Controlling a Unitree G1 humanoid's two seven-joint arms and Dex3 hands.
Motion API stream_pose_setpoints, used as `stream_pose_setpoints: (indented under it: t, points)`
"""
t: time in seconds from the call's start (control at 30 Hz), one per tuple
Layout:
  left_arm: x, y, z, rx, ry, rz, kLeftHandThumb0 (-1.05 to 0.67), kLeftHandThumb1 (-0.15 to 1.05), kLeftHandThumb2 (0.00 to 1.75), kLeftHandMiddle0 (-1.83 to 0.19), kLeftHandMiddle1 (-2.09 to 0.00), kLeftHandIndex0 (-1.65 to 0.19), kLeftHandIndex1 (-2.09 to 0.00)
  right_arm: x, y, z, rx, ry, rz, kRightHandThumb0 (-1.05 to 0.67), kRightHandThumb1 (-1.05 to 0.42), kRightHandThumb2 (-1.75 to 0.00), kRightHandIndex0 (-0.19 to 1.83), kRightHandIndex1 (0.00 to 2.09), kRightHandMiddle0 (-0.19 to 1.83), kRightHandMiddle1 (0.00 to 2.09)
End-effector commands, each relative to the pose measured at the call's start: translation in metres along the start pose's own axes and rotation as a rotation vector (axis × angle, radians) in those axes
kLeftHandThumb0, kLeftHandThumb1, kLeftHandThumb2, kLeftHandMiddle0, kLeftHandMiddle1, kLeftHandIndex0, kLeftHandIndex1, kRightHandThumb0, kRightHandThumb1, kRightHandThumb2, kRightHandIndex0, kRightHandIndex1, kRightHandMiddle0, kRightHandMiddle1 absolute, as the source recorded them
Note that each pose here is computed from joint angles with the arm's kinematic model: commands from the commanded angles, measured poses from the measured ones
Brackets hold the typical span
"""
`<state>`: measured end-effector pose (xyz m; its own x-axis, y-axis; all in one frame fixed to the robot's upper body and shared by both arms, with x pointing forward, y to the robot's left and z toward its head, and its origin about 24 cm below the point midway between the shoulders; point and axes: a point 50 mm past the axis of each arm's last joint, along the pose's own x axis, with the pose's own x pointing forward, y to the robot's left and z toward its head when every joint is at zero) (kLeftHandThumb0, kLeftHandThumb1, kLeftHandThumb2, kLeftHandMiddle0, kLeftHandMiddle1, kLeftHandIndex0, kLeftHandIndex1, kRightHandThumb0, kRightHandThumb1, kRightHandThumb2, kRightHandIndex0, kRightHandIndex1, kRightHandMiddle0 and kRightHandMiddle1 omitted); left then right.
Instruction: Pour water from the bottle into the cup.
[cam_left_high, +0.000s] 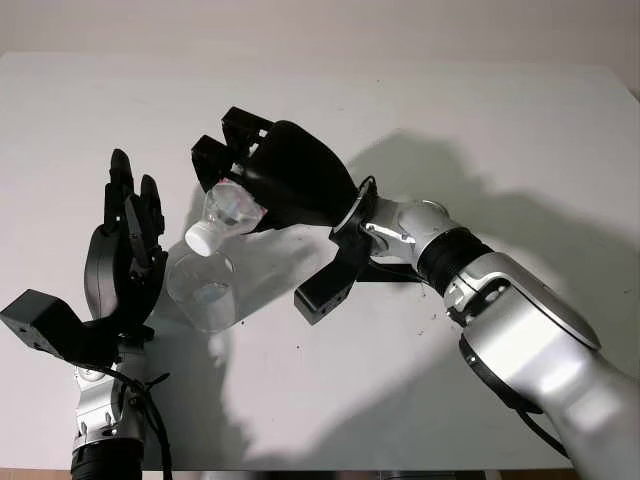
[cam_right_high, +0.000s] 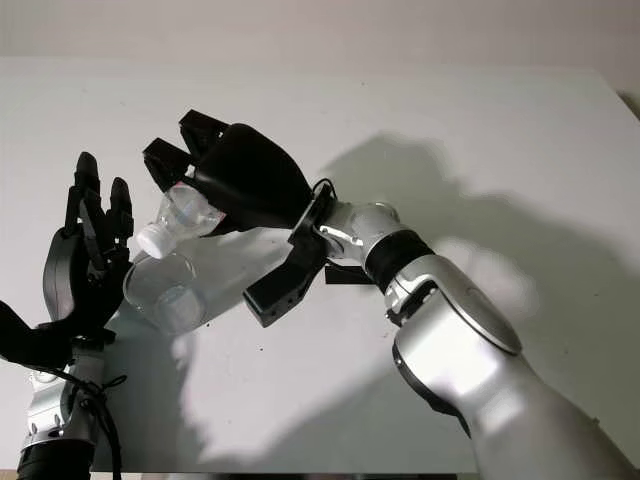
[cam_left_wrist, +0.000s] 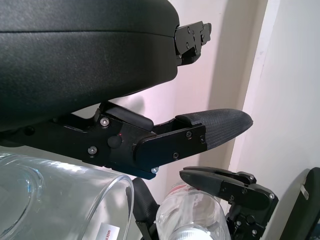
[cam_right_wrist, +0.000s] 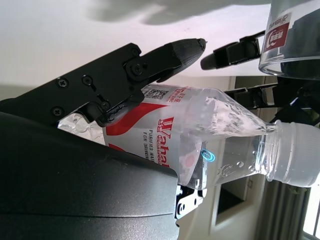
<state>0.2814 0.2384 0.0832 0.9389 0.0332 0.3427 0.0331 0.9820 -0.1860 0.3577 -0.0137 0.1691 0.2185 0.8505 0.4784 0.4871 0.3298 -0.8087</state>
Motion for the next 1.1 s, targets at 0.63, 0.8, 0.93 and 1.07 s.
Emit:
stream_pose_setpoints:
  t: [0.63, 0.8, 0.93, 1.07]
  points:
    - [-0.0048, -0.0054, -0.0126, -0.049, 0.026, 0.018, -0.74, 1.05, 0.66, 0.19, 0.0, 0.19, 0.0, 0.0185, -0.0194, 0.0049, -0.297, -0.286, -0.214, -0.42, -1.04, -0.08, 1.22, 2.09, 0.59, 2.06]
    - [-0.0055, -0.0057, -0.0135, -0.045, 0.026, 0.018, -0.74, 1.05, 0.66, 0.19, 0.0, 0.19, 0.0, 0.0184, -0.0187, 0.0051, -0.316, -0.298, -0.208, -0.4, -1.05, -0.15, 1.32, 2.09, 0.92, 2.09]
    - [-0.0058, -0.0063, -0.0136, -0.048, 0.025, 0.017, -0.74, 1.05, 0.67, 0.19, 0.0, 0.19, 0.0, 0.0182, -0.0183, 0.0053, -0.319, -0.299, -0.207, -0.4, -1.04, -0.17, 1.33, 2.09, 0.96, 2.09]
    - [-0.0062, -0.0056, -0.014, -0.043, 0.027, 0.016, -0.74, 1.05, 0.67, 0.19, 0.0, 0.19, 0.0, 0.0182, -0.0186, 0.0057, -0.293, -0.288, -0.218, -0.4, -1.04, -0.17, 1.34, 2.09, 0.98, 2.09]
